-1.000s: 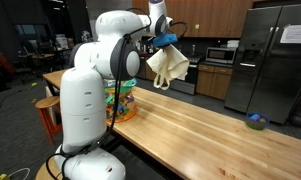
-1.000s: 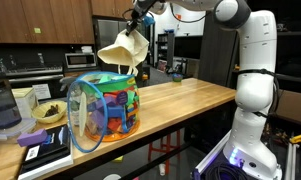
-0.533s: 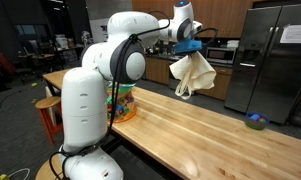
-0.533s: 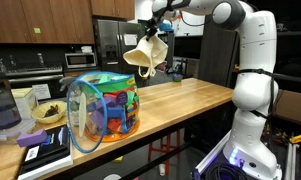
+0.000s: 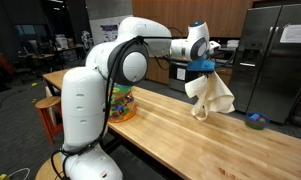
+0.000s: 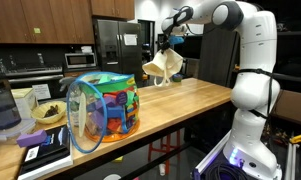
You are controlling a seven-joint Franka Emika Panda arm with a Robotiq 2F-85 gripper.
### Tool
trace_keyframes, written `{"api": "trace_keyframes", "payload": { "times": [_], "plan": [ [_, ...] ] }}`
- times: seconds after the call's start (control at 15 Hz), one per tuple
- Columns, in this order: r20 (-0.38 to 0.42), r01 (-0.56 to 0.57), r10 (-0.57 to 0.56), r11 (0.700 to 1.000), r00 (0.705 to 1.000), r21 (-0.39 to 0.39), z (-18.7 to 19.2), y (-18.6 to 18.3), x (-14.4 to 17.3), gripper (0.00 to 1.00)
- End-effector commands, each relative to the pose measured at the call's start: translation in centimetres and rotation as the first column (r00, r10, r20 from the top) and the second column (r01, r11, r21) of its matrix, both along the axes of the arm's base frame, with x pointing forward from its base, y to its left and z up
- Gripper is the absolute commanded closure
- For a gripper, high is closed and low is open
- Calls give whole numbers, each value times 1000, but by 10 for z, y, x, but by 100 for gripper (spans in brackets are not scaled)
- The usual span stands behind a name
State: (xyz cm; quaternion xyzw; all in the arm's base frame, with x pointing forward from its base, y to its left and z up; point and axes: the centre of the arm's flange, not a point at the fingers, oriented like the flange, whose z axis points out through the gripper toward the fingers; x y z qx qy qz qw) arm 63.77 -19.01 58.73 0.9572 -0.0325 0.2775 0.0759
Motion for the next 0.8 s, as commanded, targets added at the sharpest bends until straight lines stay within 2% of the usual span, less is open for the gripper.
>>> {"api": "trace_keyframes", "payload": {
  "times": [0.0,0.33,0.53,0.73],
  "plan": [
    [-63,121,-122,992,990,-29,-39,-21,-38,99],
    [-184,268,-276,961,944,-66,-90,-54,-81,99],
    [-214,347,-354,935,910,-72,-104,-69,-107,99],
    [-228,388,-393,919,891,-67,-110,-78,-125,99]
  ]
}}
